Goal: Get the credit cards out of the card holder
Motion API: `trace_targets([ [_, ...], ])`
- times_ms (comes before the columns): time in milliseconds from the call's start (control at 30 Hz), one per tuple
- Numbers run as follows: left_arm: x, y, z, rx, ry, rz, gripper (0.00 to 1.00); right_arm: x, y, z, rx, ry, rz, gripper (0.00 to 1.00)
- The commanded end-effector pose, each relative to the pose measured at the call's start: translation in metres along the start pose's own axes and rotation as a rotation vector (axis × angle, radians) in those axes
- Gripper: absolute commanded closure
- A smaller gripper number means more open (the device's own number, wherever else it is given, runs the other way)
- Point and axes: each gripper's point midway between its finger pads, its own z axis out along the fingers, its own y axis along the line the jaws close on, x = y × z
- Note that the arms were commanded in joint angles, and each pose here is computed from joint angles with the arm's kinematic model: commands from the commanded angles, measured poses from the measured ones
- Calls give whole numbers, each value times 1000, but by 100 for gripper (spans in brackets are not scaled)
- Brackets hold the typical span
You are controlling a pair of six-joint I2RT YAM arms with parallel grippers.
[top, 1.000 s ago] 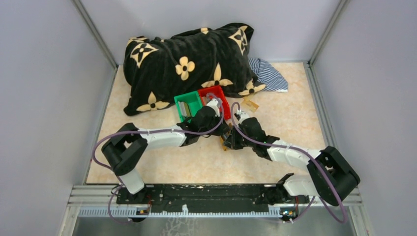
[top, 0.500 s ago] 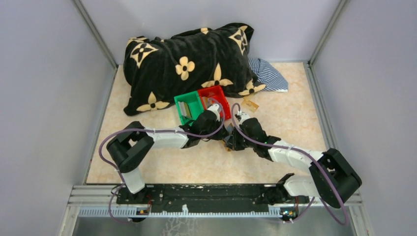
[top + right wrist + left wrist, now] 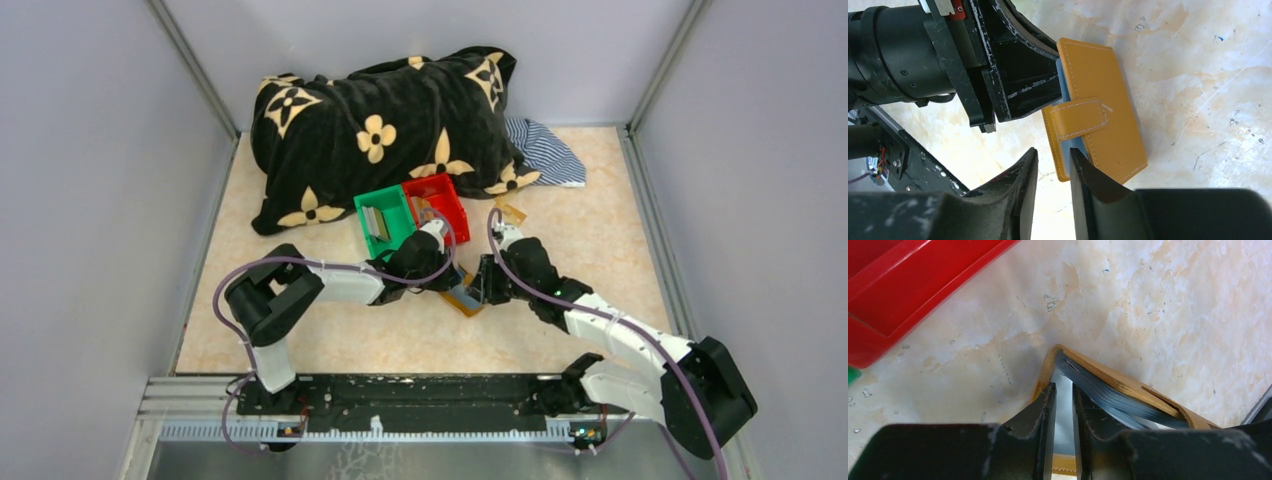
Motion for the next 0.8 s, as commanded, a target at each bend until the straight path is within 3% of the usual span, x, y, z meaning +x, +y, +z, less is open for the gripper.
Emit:
trace_targets([
  [0,19,10,7,-20,63,1,75,-26,12,-6,-38,-72,-21,66],
  [467,20,13,2,-22,63,11,76,-28,-20,7,55,-40,-8,65],
  [767,25,18,5,-26,78,12,76,-19,-9,25,-41,9,5,64],
])
